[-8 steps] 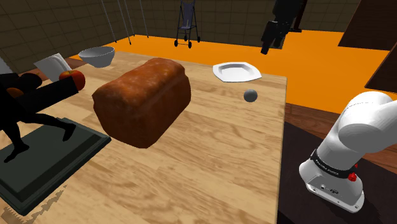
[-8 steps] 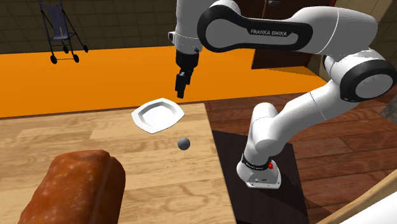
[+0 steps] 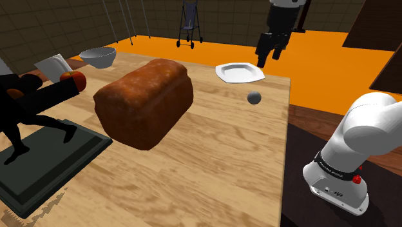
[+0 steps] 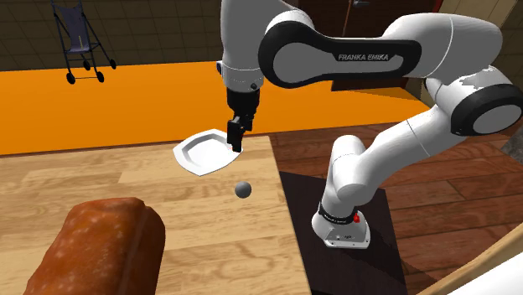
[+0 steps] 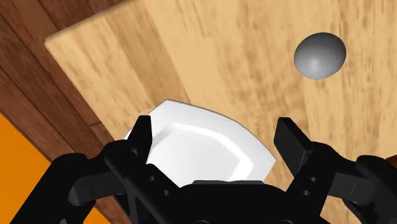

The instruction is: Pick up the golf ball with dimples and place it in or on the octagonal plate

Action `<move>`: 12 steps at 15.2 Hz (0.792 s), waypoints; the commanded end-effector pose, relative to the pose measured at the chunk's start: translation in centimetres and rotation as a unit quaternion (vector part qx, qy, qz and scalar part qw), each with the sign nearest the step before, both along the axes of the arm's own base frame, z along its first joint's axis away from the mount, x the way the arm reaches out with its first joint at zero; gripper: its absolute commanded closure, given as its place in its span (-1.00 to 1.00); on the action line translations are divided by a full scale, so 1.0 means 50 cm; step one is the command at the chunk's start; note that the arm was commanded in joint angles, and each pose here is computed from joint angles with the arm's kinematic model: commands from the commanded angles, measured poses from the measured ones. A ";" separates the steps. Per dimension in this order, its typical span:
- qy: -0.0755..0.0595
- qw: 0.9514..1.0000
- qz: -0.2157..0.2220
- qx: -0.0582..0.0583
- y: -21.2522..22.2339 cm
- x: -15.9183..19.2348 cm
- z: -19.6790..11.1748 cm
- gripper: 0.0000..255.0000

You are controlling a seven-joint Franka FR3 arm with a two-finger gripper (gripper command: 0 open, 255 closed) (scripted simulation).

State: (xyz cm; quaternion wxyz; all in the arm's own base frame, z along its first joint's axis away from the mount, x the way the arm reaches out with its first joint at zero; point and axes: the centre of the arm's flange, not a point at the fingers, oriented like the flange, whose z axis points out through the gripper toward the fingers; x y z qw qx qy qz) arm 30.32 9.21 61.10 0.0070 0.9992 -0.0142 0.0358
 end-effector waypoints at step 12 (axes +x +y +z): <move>0.059 0.997 -0.040 0.001 0.211 -0.017 -0.108 -1.00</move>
